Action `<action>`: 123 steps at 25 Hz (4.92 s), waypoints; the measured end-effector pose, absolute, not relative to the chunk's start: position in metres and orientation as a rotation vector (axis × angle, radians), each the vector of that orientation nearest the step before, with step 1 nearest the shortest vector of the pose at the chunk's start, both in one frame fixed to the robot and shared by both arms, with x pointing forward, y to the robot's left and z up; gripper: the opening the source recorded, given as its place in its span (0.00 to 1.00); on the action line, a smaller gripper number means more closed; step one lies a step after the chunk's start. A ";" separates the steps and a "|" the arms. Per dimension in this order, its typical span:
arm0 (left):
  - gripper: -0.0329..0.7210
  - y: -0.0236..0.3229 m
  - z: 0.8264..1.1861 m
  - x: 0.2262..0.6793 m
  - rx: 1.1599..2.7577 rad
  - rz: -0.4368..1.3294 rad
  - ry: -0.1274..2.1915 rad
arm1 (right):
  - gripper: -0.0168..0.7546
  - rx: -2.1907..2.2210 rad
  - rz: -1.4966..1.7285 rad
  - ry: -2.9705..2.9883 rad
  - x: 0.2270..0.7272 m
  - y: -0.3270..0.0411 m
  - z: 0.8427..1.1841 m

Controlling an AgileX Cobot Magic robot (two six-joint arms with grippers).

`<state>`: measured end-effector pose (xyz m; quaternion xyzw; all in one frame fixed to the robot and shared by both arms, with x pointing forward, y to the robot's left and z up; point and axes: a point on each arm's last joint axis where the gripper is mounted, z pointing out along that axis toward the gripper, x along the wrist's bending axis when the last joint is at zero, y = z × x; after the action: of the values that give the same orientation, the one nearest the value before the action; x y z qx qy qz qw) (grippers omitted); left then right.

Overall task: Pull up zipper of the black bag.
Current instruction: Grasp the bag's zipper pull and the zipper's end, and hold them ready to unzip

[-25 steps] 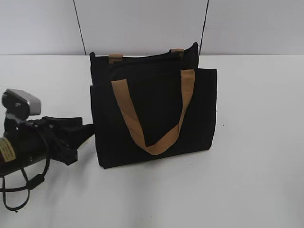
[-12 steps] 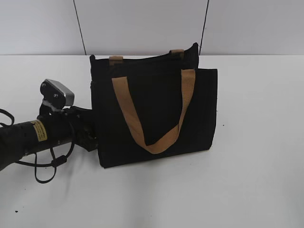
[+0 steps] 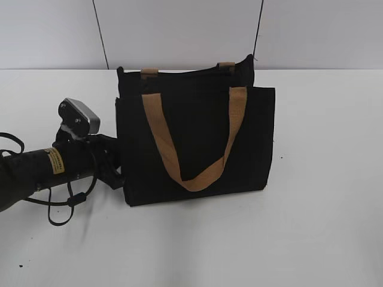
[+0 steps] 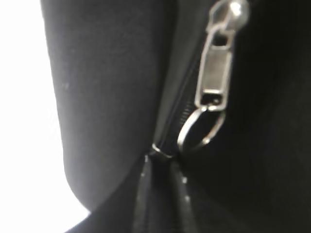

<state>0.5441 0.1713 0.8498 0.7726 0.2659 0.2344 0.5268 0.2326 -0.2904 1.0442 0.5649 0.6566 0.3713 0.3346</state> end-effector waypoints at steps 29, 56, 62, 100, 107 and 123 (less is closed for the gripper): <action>0.04 0.190 0.894 0.520 1.781 0.712 0.723 | 0.73 1.474 0.970 1.714 0.233 -0.290 1.044; 0.36 0.169 0.853 0.546 1.735 0.604 0.559 | 0.73 1.475 0.971 1.714 0.233 -0.290 1.044; 0.15 0.166 0.855 0.553 1.728 0.612 0.524 | 0.73 1.475 0.971 1.714 0.233 -0.290 1.044; 0.34 0.184 0.880 0.543 1.897 0.680 0.410 | 0.73 1.475 0.972 1.714 0.233 -0.290 1.044; 0.39 0.188 0.874 0.544 1.908 0.671 0.454 | 0.73 1.475 0.972 1.714 0.233 -0.290 1.044; 0.28 0.193 0.861 0.563 1.763 0.532 0.562 | 0.73 1.475 0.973 1.714 0.233 -0.290 1.044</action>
<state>0.5633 0.1929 0.8615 0.7516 0.2397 0.2268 0.5712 0.2326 -0.2901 1.0442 0.5648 0.6566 0.3725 0.3334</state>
